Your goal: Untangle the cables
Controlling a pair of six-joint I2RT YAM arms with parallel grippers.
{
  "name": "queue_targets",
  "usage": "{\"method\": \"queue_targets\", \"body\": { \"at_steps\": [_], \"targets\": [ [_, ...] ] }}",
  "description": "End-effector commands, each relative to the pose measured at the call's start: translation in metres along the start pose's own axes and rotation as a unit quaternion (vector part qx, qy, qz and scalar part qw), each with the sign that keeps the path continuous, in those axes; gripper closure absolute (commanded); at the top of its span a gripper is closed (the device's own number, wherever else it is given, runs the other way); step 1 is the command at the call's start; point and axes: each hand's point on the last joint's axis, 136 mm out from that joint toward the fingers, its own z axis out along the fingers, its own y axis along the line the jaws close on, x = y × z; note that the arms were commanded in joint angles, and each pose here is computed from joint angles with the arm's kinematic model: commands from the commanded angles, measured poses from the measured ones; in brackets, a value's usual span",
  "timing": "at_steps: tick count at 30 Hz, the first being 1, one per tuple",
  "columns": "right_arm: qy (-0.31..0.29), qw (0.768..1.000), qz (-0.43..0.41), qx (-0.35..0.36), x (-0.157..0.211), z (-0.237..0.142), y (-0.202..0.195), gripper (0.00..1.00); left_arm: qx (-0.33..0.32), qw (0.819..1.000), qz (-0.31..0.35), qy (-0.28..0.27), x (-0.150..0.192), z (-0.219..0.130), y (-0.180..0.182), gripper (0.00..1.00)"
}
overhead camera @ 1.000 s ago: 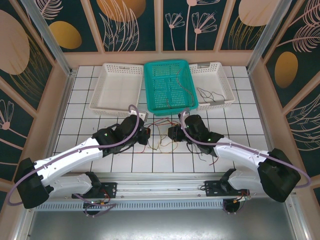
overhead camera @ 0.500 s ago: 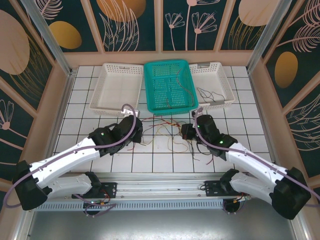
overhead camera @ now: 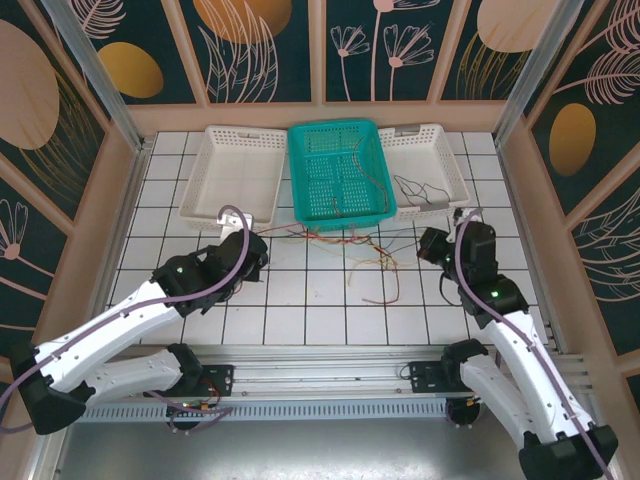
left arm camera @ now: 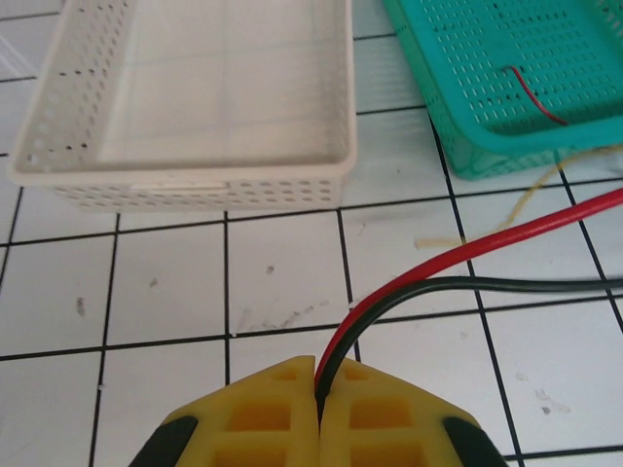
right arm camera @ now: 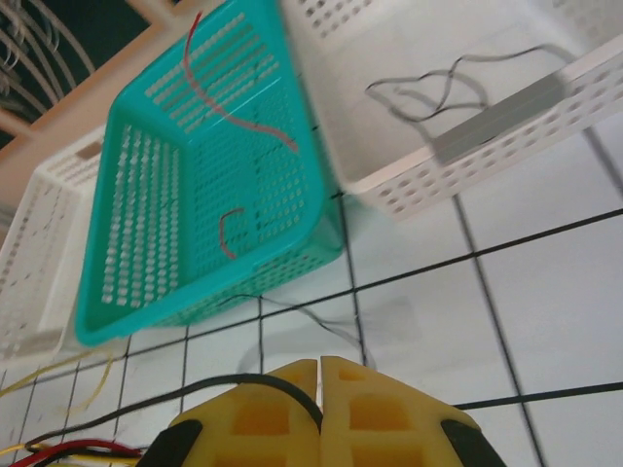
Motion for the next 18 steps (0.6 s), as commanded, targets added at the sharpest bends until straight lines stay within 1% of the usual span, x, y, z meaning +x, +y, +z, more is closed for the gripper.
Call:
{"method": "queue_targets", "body": {
  "at_steps": [1, 7, 13, 18],
  "targets": [
    [-0.021, 0.999, -0.004, 0.04, -0.017, -0.018, -0.017, 1.0, -0.043, 0.999, 0.01, -0.016, -0.012, -0.01, 0.022, 1.0],
    [-0.053, 0.996, 0.032, 0.067, -0.039, -0.035, -0.037, 1.0, -0.097, 0.995, 0.016, -0.033, -0.025, -0.027, 0.051, 1.0],
    [-0.075, 0.991, 0.08, 0.073, -0.049, -0.044, -0.053, 1.0, -0.118, 0.991, 0.008, -0.061, -0.042, -0.047, 0.069, 1.0],
    [-0.102, 0.984, 0.108, 0.093, -0.056, -0.053, -0.066, 1.0, -0.14, 0.987, 0.002, -0.083, -0.054, -0.065, 0.085, 1.0]
  ]
}}
